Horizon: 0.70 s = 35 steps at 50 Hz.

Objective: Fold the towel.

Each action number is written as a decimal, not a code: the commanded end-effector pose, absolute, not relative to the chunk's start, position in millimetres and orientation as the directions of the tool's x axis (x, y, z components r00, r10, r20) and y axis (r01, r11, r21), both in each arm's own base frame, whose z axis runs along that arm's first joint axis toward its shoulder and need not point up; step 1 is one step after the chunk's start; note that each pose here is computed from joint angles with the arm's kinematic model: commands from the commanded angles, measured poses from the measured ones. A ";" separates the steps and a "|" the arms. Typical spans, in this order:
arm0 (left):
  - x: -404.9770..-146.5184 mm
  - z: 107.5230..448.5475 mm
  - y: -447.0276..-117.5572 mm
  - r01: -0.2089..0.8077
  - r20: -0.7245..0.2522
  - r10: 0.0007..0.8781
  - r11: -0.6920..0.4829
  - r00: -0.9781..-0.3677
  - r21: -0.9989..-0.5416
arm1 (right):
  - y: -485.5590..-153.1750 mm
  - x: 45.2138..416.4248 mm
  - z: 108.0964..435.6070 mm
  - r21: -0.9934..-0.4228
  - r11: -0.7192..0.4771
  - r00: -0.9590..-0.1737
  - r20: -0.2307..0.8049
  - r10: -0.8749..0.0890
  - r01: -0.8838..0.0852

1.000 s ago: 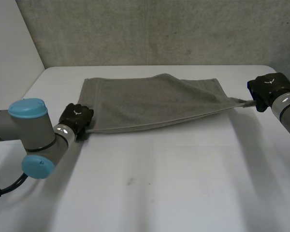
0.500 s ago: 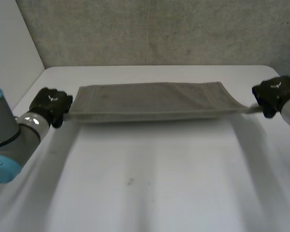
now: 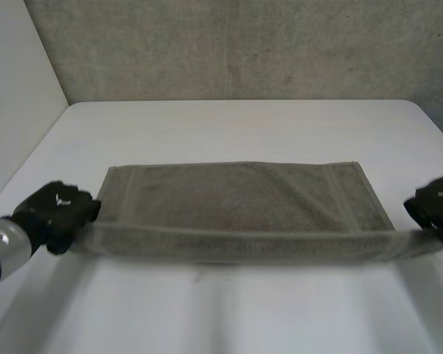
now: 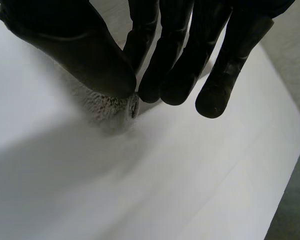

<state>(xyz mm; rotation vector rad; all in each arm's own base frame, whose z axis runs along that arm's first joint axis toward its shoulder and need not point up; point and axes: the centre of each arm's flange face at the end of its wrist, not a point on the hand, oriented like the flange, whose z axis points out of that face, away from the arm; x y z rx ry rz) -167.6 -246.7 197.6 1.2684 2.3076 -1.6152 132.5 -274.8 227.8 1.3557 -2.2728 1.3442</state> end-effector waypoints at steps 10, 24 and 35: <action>-225.7 148.6 -365.1 0.497 -0.345 0.566 0.135 -0.749 -0.857 | -391.7 204.8 188.7 -0.717 0.091 -0.664 0.581 -0.471 -0.691; -231.4 137.5 -433.6 0.489 -0.420 0.387 0.096 -0.821 -0.867 | -449.5 219.9 167.3 -0.761 0.039 -0.720 0.593 -0.361 -0.647; -235.7 134.9 -447.9 0.485 -0.429 0.375 0.067 -0.822 -0.872 | -469.6 226.2 162.7 -0.766 -0.003 -0.729 0.612 -0.306 -0.642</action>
